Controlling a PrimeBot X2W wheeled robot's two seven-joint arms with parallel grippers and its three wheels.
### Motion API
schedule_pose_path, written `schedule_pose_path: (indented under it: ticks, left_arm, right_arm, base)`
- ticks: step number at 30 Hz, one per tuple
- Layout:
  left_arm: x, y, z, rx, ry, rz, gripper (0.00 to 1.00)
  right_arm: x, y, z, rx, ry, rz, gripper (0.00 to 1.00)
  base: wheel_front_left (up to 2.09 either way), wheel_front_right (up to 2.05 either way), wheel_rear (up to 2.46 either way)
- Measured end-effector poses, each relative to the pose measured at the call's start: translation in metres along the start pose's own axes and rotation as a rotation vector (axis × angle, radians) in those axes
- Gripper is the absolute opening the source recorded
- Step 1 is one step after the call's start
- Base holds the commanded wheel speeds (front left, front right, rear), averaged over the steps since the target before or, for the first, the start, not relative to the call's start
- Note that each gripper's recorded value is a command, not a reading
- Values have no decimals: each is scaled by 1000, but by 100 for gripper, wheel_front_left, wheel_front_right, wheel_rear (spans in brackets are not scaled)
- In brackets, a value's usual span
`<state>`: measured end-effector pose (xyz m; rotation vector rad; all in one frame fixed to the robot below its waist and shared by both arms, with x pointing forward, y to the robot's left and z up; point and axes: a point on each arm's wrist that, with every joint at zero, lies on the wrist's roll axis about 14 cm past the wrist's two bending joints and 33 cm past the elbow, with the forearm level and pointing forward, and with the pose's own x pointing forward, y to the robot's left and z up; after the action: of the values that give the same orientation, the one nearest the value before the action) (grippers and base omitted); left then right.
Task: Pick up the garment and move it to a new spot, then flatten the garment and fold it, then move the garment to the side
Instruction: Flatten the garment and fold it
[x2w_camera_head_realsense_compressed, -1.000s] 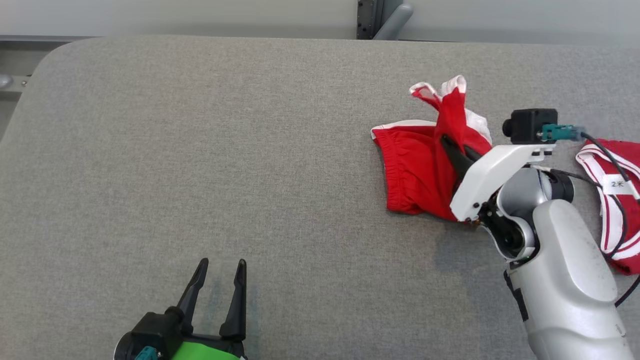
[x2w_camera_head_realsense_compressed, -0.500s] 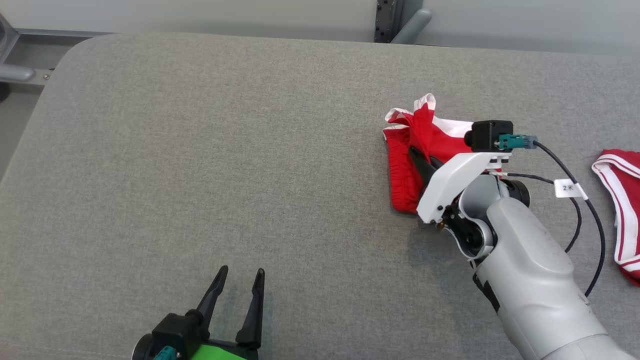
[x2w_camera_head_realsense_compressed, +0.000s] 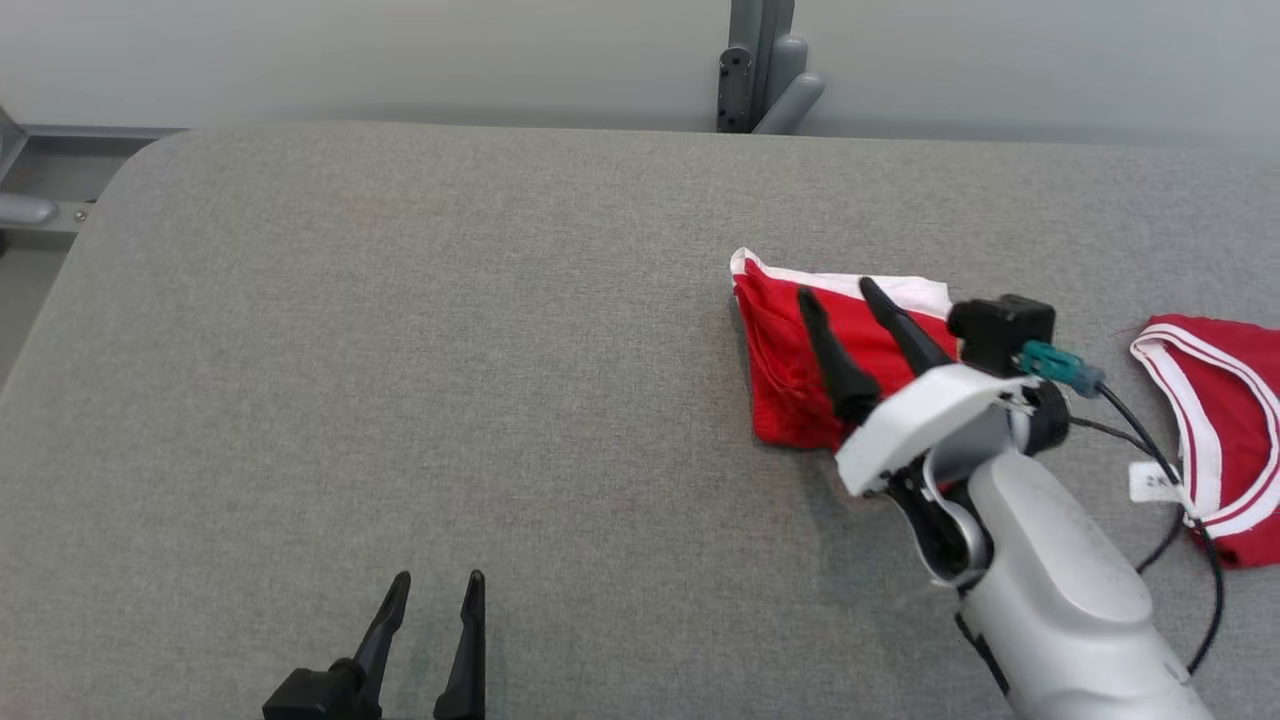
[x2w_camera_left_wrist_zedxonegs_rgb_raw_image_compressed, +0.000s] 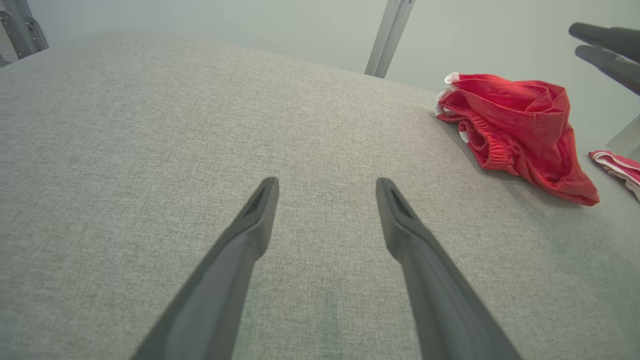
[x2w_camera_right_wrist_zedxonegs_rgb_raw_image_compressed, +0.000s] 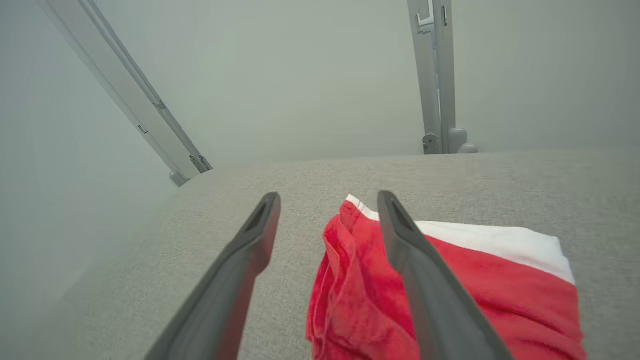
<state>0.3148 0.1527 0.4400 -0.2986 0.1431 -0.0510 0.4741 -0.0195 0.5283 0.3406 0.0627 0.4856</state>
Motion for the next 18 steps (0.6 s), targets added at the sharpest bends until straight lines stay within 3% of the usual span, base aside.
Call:
schedule_pose_path:
  ticks: [9, 18]
  left_arm:
    - [-6, -7, 10, 8, -38, -21, 100]
    - [-15, -1, 25, 44, -94, -6, 100]
  right_arm:
    - [-98, -102, 22, -189, -118, -302, 100]
    - [-177, -140, 15, -305, -101, -495, 100]
  base:
    - [0, 0, 0]
    - [0, 0, 0]
